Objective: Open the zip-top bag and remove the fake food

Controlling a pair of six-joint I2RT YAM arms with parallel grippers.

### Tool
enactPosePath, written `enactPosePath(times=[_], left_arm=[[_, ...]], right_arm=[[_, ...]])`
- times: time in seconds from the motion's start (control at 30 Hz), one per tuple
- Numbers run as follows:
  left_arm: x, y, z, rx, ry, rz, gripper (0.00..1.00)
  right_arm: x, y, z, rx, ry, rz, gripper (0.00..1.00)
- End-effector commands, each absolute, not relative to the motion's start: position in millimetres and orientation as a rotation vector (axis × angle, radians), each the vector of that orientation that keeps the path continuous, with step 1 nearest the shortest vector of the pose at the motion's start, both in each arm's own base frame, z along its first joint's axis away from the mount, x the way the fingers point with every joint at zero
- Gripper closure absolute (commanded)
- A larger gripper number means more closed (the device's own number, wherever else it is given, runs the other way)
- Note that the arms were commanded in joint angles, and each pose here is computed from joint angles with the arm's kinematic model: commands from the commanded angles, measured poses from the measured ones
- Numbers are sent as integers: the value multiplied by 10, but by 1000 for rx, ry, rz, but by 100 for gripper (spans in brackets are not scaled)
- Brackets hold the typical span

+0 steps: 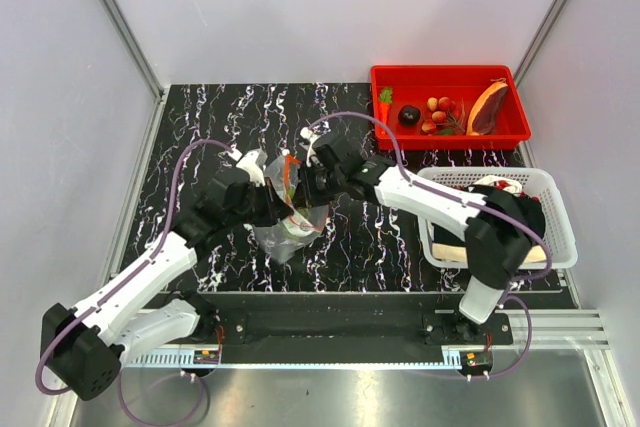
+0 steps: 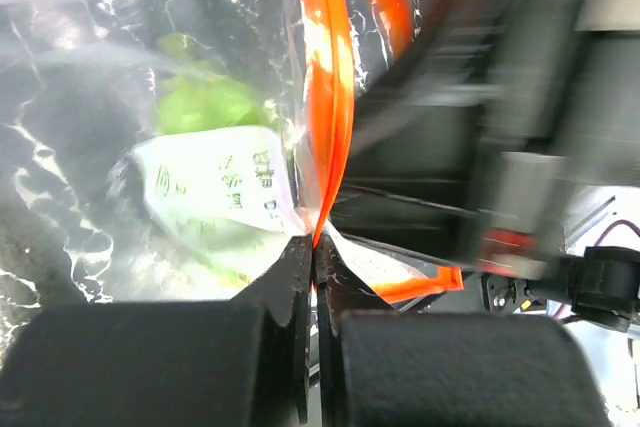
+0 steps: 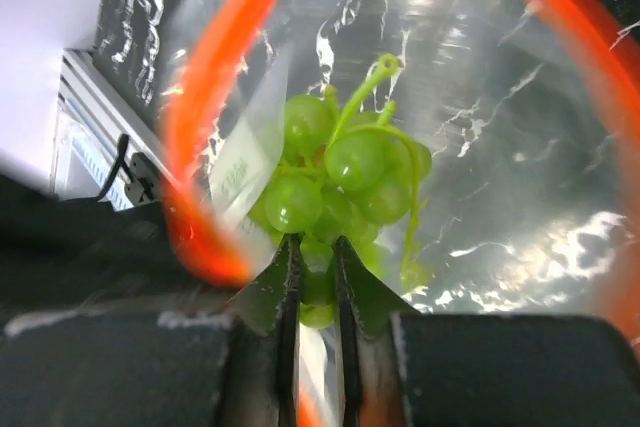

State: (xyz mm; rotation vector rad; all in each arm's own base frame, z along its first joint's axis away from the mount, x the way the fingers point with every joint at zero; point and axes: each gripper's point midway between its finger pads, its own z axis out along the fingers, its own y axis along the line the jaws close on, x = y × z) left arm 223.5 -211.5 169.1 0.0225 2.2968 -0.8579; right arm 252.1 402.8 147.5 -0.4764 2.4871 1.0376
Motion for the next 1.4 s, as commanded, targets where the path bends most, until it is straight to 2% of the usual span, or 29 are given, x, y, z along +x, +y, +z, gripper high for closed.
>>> enactPosePath(times=[0.0, 0.27, 0.53, 0.67, 0.87, 1.1, 1.2, 1.37], left_arm=[[2299, -2093, 1951, 47, 2215, -848, 100], [2263, -1976, 2003, 45, 2204, -797, 100], [2332, -1724, 1885, -92, 2208, -662, 100], [2369, -1746, 1877, -87, 2211, -660, 100], [2345, -1866, 1781, -49, 2250, -714, 100], [2331, -1845, 1644, -46, 2269, -697, 100], [2324, -1849, 1641, -40, 2272, -699, 100], [2300, -1899, 1661, -27, 2277, -735, 100]], right_arm=[[2531, 4009, 1998, -515, 2349, 1046, 92], [2613, 3808, 2323, -543, 2261, 924, 95], [2505, 3706, 2585, -521, 2229, 963, 96], [2492, 3685, 2693, -504, 2207, 978, 96], [2695, 3669, 3163, -463, 2091, 1008, 93], [3330, 3246, 3624, -338, 1995, 1010, 95], [3723, 2823, 3700, -259, 1970, 934, 94], [4565, 1758, 3661, -57, 1935, 689, 94]])
